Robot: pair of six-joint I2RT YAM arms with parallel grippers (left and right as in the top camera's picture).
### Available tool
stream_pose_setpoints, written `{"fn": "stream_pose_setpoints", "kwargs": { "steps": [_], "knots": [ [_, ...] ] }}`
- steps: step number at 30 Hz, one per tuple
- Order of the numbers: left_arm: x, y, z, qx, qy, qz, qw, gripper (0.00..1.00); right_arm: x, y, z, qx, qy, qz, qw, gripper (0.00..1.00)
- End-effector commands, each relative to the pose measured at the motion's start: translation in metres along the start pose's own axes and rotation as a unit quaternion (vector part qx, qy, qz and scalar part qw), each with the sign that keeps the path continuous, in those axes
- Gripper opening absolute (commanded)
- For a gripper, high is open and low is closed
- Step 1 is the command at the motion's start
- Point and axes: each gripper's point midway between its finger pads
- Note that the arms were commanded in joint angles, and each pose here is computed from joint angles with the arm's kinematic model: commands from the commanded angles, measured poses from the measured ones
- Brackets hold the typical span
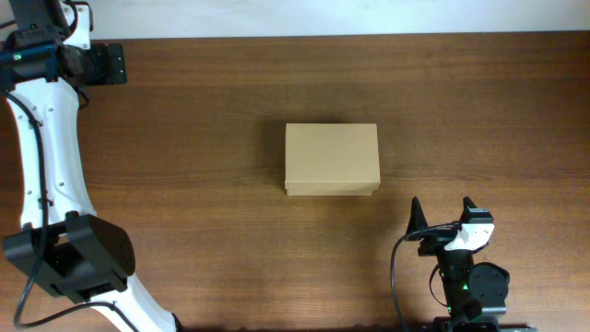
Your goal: Pack container
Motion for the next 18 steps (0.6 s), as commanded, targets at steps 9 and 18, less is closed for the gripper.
{"fn": "stream_pose_setpoints", "kwargs": {
  "steps": [9,18],
  "knots": [
    [-0.004,0.012,-0.02,-0.025,-0.011,-0.003,1.0,1.0,0.005,-0.005,0.001,0.012,0.002,-0.002,1.0,0.99],
    [-0.012,-0.021,-0.105,-0.01,-0.207,0.007,0.978,1.0,0.005,-0.005,0.001,0.012,0.002,-0.002,1.0,0.99]
  ]
}}
Point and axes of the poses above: each gripper's point midway between its finger pads, its own z axis out along the fingers, its own y axis along the line the jaws close on, x = y × z, and after that the axes turned 10 degrees about z, right-handed
